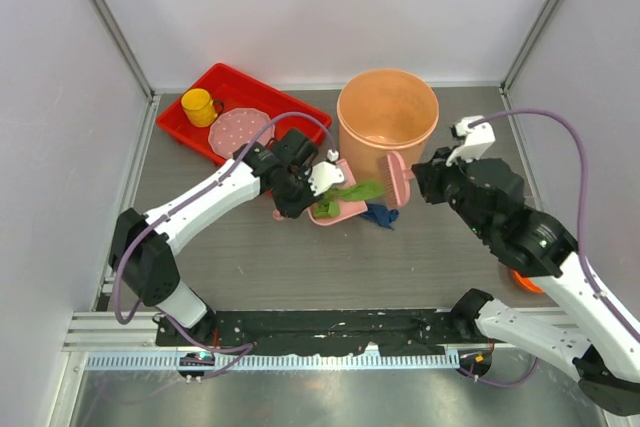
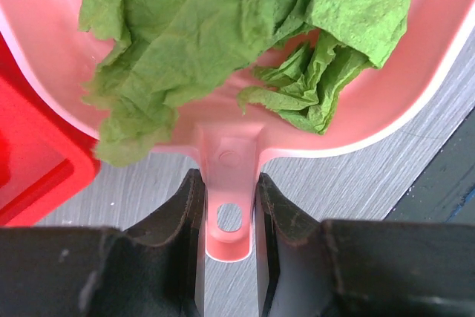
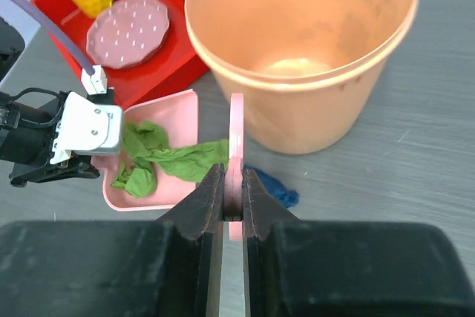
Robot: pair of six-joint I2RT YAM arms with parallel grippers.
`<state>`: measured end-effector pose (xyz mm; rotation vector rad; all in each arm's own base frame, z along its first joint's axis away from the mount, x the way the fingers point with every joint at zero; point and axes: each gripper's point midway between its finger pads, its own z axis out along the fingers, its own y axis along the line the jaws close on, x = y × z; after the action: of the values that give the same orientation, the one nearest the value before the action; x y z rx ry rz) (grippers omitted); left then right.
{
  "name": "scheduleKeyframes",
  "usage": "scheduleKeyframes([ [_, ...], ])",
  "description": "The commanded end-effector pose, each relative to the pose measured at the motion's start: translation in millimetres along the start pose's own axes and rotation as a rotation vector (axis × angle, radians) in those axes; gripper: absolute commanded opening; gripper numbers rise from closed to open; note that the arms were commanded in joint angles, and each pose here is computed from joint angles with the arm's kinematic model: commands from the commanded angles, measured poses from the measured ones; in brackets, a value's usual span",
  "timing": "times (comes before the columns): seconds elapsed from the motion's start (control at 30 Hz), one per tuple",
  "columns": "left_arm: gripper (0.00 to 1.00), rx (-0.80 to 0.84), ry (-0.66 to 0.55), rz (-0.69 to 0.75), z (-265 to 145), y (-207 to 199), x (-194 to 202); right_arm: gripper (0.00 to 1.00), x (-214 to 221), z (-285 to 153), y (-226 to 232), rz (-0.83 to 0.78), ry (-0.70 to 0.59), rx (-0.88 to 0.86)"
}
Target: Sweep away the paper scraps from the table
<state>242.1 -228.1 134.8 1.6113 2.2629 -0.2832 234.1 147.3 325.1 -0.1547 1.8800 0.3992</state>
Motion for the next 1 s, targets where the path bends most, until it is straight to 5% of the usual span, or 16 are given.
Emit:
scheduleKeyframes([
  [0.0, 0.00, -0.097, -0.030, -0.063, -34, 20, -3, 0.01, -59, -42, -18, 0.018, -0.213, 0.046],
  [0.37, 0.00, -0.105, -0.041, -0.116, -40, 31, -3, 0.01, -68, -57, -4, 0.001, -0.270, -0.066],
  [0.97, 0.00, -0.331, -0.195, -0.235, -130, 92, -19, 0.01, -44, -47, 2, -0.058, -0.183, -0.099],
])
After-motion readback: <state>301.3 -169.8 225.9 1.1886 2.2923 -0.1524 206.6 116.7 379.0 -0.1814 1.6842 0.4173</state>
